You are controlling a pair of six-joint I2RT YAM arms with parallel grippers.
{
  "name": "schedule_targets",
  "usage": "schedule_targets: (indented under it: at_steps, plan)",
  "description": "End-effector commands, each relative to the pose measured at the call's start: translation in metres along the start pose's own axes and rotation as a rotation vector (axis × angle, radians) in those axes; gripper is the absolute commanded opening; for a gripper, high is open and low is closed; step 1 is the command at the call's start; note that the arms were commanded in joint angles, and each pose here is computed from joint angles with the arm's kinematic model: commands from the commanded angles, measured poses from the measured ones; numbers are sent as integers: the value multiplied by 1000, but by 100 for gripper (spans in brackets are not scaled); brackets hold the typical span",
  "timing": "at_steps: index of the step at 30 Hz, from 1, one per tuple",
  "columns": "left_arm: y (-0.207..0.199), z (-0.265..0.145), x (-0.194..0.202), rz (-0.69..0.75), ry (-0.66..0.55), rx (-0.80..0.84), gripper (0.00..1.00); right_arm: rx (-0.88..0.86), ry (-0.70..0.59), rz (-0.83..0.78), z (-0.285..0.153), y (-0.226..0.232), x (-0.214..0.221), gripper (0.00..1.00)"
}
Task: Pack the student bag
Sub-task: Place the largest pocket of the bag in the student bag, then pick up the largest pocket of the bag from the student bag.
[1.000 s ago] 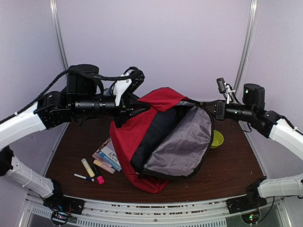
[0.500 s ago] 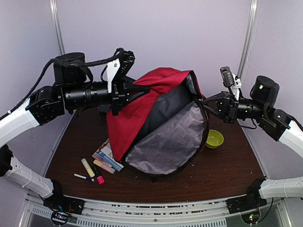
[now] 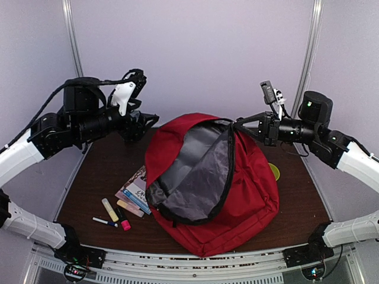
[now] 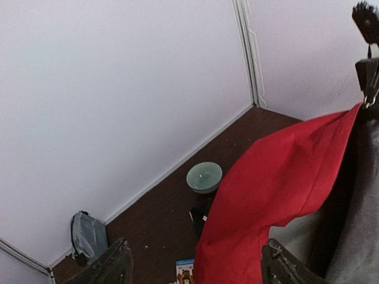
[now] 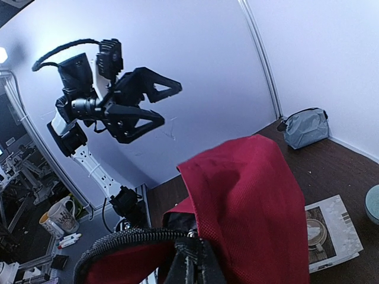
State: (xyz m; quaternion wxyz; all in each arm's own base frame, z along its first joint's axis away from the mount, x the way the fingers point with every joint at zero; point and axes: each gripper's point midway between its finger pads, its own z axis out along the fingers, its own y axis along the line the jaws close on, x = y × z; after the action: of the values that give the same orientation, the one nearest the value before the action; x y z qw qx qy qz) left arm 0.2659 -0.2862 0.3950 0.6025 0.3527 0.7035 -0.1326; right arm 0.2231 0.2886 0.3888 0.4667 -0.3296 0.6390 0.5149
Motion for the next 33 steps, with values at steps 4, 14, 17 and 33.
schedule_targets:
  at_steps: [4, 14, 17, 33]
  plan:
    - [-16, -42, -69, 80, -185, 126, 75, -2, -104, -57, -2, 13, -33, 0]
    - [-42, 47, -52, 396, 18, 248, 78, -157, -13, -135, -2, 39, -18, 0]
    - [-46, 80, -51, 441, -10, 307, 72, -183, -10, -142, 0, 42, -17, 0]
    - [-128, 101, -40, 455, -296, 738, 83, -178, 11, -239, 2, 38, -25, 0]
